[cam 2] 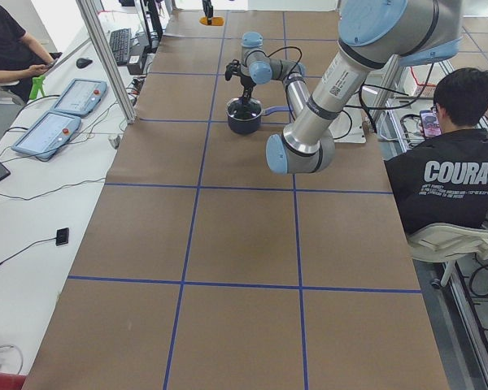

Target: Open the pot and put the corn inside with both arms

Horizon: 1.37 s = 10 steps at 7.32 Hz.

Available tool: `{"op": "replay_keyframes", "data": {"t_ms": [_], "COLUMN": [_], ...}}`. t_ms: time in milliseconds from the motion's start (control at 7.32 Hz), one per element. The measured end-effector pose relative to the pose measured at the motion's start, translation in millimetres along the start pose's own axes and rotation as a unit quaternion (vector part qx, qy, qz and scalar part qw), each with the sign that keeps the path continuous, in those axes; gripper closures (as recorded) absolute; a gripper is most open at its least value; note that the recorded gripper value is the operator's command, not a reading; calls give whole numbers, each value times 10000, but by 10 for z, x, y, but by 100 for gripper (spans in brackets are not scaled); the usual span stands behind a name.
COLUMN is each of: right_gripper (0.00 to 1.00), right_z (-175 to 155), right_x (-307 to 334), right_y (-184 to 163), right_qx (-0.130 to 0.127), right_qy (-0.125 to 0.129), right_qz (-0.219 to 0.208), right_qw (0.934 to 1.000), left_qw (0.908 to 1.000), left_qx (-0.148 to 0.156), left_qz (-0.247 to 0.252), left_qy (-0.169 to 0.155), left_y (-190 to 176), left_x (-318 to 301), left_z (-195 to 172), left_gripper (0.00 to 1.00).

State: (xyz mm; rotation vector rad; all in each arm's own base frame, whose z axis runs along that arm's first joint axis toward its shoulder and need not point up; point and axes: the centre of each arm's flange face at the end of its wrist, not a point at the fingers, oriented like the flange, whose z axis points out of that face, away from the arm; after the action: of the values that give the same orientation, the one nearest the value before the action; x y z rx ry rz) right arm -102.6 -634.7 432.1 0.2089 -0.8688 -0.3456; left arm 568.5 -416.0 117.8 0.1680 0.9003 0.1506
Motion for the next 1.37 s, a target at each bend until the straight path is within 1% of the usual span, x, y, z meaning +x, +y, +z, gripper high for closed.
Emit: {"op": "replay_keyframes", "data": {"t_ms": [410, 957, 1094, 1367], "right_gripper": [68, 68, 68, 69], "right_z": [-1, 18, 29, 100], "right_x": [-1, -40, -70, -364], "right_y": [-7, -91, -134, -335], "right_qx": [3, -10, -18, -36], "right_qy": [-1, -10, -17, -74], "right_qz": [-10, 42, 83, 300], "right_qw": [10000, 10000, 10000, 9995], "left_qw": [10000, 9998, 9997, 9991], "left_qx": [50, 168, 193, 261], "left_qz": [28, 83, 116, 324], "left_qy": [55, 120, 132, 120], "left_y": [-18, -56, -40, 20], "left_x": [2, -90, -157, -541], "left_z": [-100, -400, -440, -553], "left_gripper": [29, 30, 30, 30]}}
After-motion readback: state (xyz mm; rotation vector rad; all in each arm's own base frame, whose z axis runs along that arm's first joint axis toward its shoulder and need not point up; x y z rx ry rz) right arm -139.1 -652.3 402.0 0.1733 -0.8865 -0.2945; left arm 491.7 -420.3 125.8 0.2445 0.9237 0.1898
